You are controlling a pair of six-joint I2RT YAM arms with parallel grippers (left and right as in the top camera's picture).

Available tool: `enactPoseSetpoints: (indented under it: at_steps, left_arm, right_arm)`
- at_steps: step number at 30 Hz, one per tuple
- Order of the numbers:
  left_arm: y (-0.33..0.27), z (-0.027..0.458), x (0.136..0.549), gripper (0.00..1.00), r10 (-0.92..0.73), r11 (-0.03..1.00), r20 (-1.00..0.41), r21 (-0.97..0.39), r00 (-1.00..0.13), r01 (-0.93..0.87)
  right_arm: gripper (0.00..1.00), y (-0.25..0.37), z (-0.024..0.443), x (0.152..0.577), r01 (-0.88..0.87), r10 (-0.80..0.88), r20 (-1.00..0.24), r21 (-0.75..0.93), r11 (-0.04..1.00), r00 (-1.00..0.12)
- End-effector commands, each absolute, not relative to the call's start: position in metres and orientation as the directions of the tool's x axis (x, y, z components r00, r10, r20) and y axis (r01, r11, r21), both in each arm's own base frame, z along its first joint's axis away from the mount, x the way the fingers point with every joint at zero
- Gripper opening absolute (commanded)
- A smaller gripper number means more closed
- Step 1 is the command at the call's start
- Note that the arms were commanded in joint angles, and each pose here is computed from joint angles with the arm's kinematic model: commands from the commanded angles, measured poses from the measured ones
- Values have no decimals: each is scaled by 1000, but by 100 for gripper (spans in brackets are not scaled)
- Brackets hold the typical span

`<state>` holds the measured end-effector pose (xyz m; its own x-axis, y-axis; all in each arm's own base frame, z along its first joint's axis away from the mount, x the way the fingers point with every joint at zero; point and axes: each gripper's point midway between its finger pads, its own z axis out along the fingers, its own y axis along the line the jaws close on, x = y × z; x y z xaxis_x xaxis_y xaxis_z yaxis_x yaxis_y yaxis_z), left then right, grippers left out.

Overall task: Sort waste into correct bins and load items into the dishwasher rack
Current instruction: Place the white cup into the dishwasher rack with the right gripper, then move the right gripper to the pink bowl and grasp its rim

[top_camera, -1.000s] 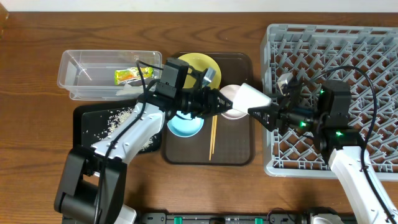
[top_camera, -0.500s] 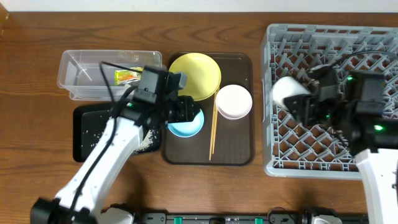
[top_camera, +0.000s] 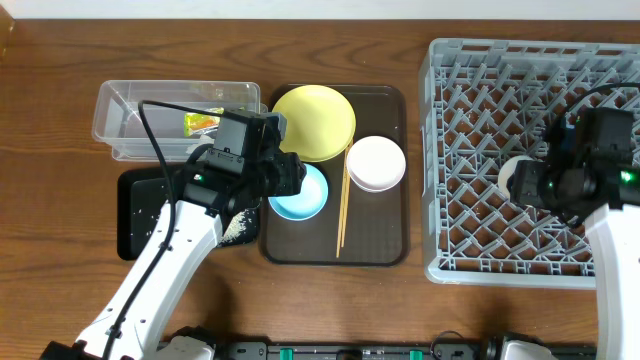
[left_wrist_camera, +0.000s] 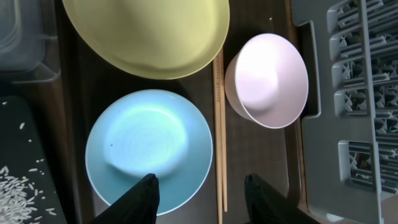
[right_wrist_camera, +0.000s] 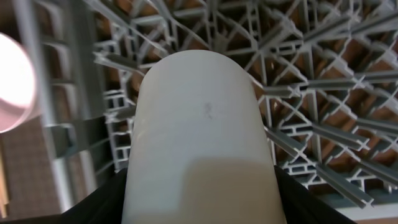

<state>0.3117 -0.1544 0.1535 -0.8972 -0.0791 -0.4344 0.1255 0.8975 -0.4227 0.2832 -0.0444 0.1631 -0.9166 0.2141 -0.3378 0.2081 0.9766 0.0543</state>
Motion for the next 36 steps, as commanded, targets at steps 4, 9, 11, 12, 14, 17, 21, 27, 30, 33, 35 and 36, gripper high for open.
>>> enactPoseSetpoints:
  at_steps: [4,9,11,12,14,17,21,27,30,33,35,36]
  left_arm:
    - [-152,158,315,48,-74,904,-455,-407,-888,133]
    - [-152,157,314,48,-74,904,-453,-407,-889,132]
    - [-151,157,314,48,-74,904,-450,-406,-890,131]
    - [-151,157,314,48,-73,904,-449,-406,-890,130]
    - [-151,157,313,49,-73,905,-448,-406,-891,130]
    - [-151,157,313,49,-73,905,-447,-406,-892,129]
    - [-151,155,313,49,-72,906,-443,-403,-894,126]
    - [-129,143,306,53,-77,952,-417,-302,-906,57]
    - [-113,135,300,54,-77,974,-393,-228,-916,15]
    - [-98,130,294,54,-87,988,-376,-154,-922,-30]
    - [-89,127,291,54,-92,992,-370,-110,-924,-55]
    - [-83,126,290,54,-111,993,-368,-85,-923,-86]
  right_arm:
    - [1,-63,148,288,277,265,-285,-1,961,-921]
    - [1,-66,135,297,278,266,-263,-6,961,-927]
    - [4,-66,129,297,277,267,-244,-7,961,-932]
    - [10,-65,126,297,277,268,-232,-7,961,-935]
    - [42,-65,121,297,277,268,-214,-9,961,-939]
    - [65,-66,115,297,276,269,-197,-10,961,-943]
    - [87,-66,115,300,277,269,-205,-10,961,-941]
    - [87,-58,119,311,262,267,-242,52,964,-933]
    - [83,-40,134,329,217,260,-308,167,962,-915]
    - [79,-6,166,356,74,222,-426,337,939,-877]
    - [78,18,186,370,-56,174,-506,407,912,-845]
    - [77,32,195,376,-122,148,-544,428,896,-826]
